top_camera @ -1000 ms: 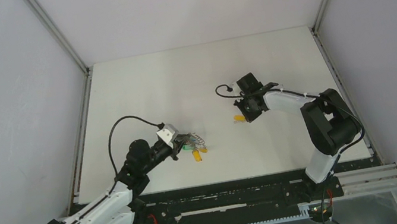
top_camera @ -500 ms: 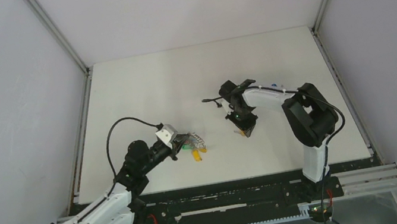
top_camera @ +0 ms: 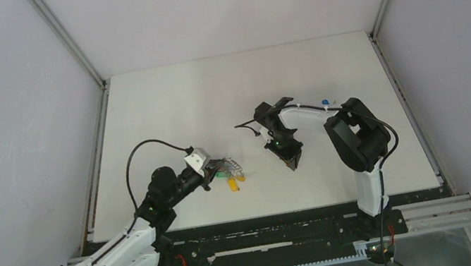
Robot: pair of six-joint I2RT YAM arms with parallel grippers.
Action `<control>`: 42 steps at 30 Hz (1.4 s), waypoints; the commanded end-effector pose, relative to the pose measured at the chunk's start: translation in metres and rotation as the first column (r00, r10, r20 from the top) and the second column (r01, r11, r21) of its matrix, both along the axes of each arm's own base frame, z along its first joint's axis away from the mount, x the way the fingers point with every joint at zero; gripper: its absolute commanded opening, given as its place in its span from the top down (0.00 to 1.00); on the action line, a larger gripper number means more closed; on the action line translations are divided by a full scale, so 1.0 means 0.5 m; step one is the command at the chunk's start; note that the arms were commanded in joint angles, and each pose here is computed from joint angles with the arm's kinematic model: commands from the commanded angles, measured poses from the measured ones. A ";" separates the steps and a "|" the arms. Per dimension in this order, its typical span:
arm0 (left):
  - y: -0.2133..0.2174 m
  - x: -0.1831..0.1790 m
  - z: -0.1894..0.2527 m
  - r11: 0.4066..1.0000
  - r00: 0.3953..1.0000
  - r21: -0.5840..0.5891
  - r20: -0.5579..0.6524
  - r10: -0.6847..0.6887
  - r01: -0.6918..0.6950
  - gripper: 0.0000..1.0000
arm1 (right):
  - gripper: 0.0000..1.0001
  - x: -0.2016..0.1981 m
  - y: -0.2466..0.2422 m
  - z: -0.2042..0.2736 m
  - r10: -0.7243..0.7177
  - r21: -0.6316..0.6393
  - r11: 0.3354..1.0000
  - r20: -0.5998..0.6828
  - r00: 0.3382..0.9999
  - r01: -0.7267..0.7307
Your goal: Put the keys on the keyring
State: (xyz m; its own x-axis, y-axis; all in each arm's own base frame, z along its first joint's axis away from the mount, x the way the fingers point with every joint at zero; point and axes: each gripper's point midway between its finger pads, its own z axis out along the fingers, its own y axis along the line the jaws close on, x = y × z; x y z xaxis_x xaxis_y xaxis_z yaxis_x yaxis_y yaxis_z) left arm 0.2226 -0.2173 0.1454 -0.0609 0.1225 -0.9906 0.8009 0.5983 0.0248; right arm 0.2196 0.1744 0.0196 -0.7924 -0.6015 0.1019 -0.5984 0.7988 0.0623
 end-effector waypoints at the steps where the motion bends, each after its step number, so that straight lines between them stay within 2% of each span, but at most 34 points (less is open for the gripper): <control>1: -0.008 0.009 0.057 0.998 0.998 -0.055 0.070 0.003 0.001 1.00 | 0.84 0.028 0.030 0.035 -0.006 0.050 0.999 0.096 0.995 0.001; 6: -0.007 0.009 0.061 0.998 0.997 -0.059 0.075 0.007 -0.003 1.00 | 0.68 0.046 0.045 0.083 -0.041 0.154 0.988 0.225 0.973 0.006; 8: -0.006 0.009 0.060 0.998 0.997 -0.059 0.075 0.008 -0.004 1.00 | 0.65 0.056 0.052 0.105 -0.083 0.216 0.976 0.302 0.950 0.016; 13: -0.007 0.007 0.061 0.998 0.997 -0.061 0.077 0.004 0.000 1.00 | 0.62 0.055 0.062 0.118 -0.178 0.371 0.929 0.403 0.898 0.017; 17: -0.007 0.007 0.061 0.998 0.997 -0.063 0.077 0.005 0.000 1.00 | 0.64 0.054 0.073 0.109 -0.261 0.474 0.880 0.442 0.858 0.023; 26: -0.008 0.007 0.064 0.997 0.997 -0.073 0.076 0.006 0.000 1.00 | 0.65 0.034 0.062 0.074 -0.396 0.555 0.829 0.496 0.773 0.068; 36: -0.009 0.003 0.068 0.997 0.997 -0.082 0.082 0.001 0.006 1.00 | 0.76 0.034 0.033 0.025 -0.438 0.521 0.847 0.574 0.692 0.103; 42: -0.010 0.002 0.069 0.996 0.996 -0.084 0.084 -0.002 0.009 1.00 | 0.78 0.034 0.033 0.016 -0.436 0.517 0.849 0.575 0.692 0.106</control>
State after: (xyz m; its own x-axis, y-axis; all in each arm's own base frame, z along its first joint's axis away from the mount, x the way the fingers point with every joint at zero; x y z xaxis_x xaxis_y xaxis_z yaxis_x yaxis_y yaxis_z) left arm 0.2213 -0.2180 0.1501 -0.0529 0.1087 -0.9927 0.8019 0.5970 0.0226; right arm 0.2231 0.1834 0.0179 -0.7181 -0.2487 -0.6500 -0.4014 0.9110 0.0949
